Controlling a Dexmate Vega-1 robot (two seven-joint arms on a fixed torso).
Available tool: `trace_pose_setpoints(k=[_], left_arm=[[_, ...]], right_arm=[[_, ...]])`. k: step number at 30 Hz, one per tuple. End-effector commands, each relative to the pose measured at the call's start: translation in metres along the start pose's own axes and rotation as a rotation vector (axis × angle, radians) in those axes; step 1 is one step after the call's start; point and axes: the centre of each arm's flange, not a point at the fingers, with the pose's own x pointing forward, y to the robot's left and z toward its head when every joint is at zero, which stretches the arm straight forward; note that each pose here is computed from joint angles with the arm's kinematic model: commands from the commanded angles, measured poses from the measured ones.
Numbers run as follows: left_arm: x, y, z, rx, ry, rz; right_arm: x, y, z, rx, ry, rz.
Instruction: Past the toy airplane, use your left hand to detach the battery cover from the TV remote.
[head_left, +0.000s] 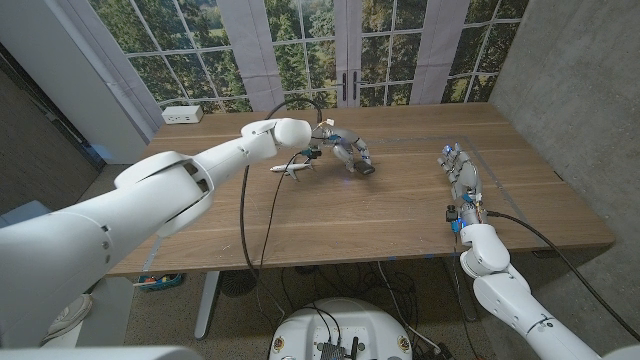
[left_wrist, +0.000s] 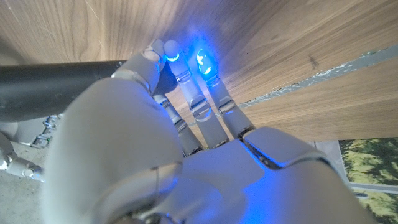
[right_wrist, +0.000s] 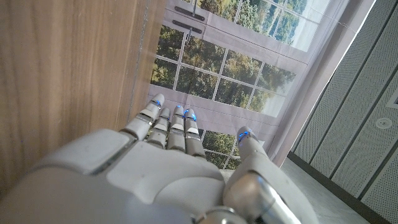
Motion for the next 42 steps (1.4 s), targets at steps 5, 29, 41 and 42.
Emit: trace_pose_setpoints(k=[5,29,41,42], left_arm=[[-0.003,0.020,-0.014,-0.157,0.013,0.036],[-0.006,0.043,-0.007,-0.132,-0.035,0.111],[0.002,0.058,0.007,-0.086,-0.020,0.053],[0.002,0.059,0.008,-0.085,-0.016,0.049]], right_arm=[[0.003,0.005,0.010,-0.121,0.008,-0.016],[0.002,0.027,0.051,-0.482,-0.004,0.000],[-0.003,0.039,0.073,-0.690,-0.037,0.018],[-0.003,0.039,0.075,-0.706,-0.039,0.019]])
